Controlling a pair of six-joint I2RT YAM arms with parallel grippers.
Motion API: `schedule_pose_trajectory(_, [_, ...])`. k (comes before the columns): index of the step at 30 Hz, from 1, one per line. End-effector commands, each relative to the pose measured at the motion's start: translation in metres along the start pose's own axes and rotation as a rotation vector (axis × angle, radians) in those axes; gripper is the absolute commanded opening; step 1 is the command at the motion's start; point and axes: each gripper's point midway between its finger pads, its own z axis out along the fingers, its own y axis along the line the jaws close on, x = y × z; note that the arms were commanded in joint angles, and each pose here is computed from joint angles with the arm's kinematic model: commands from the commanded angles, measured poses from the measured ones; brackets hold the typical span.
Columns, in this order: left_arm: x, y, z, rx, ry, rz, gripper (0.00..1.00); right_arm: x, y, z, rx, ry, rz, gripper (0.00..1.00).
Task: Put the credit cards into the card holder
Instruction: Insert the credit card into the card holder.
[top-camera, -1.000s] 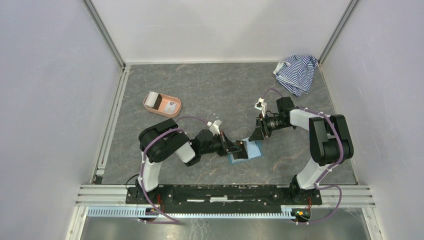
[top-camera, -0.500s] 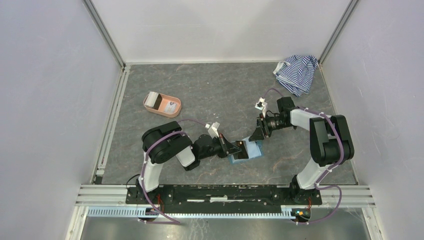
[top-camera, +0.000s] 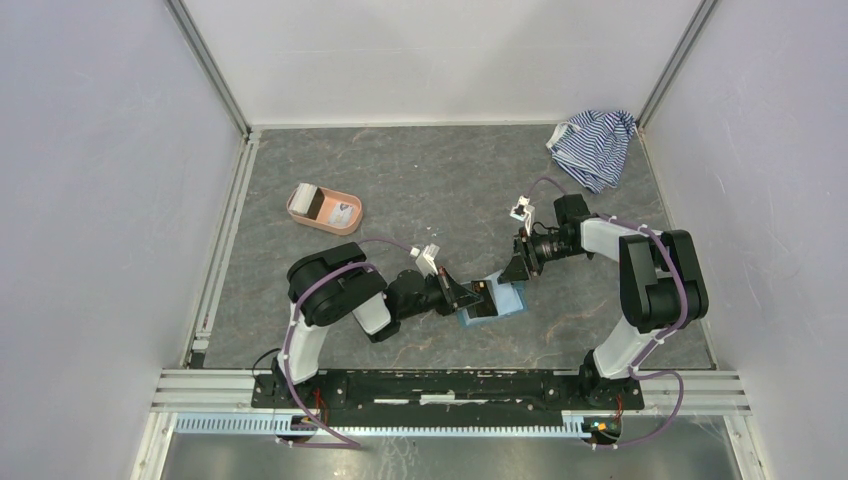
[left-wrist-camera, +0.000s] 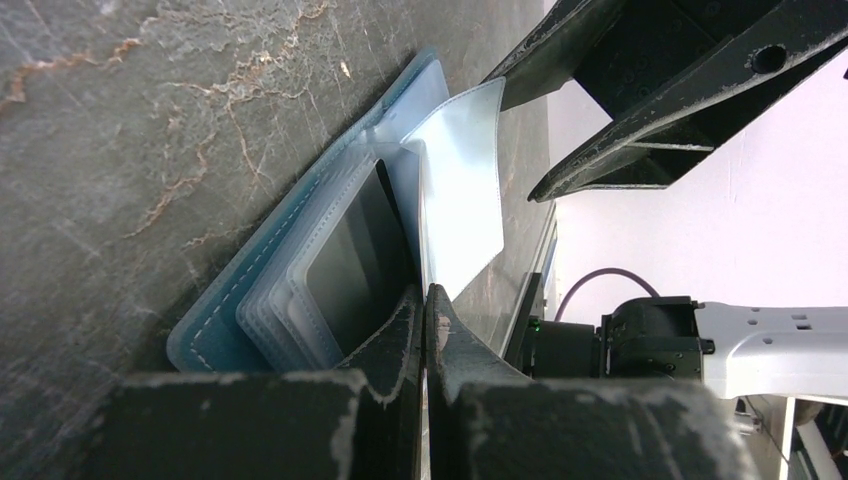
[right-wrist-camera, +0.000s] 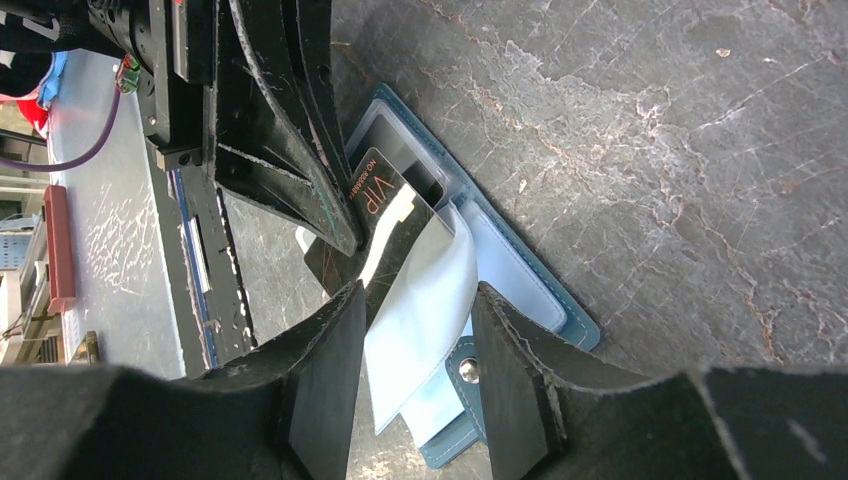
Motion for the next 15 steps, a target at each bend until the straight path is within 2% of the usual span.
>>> schedule_pose_trajectory(1, [-0.003, 0.017, 0.001, -0.056, -0.024, 0.109, 0.02, 0.0, 0.001, -0.001, -0.002, -0.007, -0.027, 0.5])
schedule_pose_trajectory(7, [-0.005, 0.021, 0.002, -0.092, -0.017, 0.157, 0.02, 0.005, -0.003, -0.001, 0.013, 0.008, -0.023, 0.5])
schedule_pose_trajectory(15, [-0.005, 0.027, 0.0, -0.121, -0.027, 0.119, 0.02, 0.006, -0.004, 0.0, 0.016, 0.01, -0.02, 0.49])
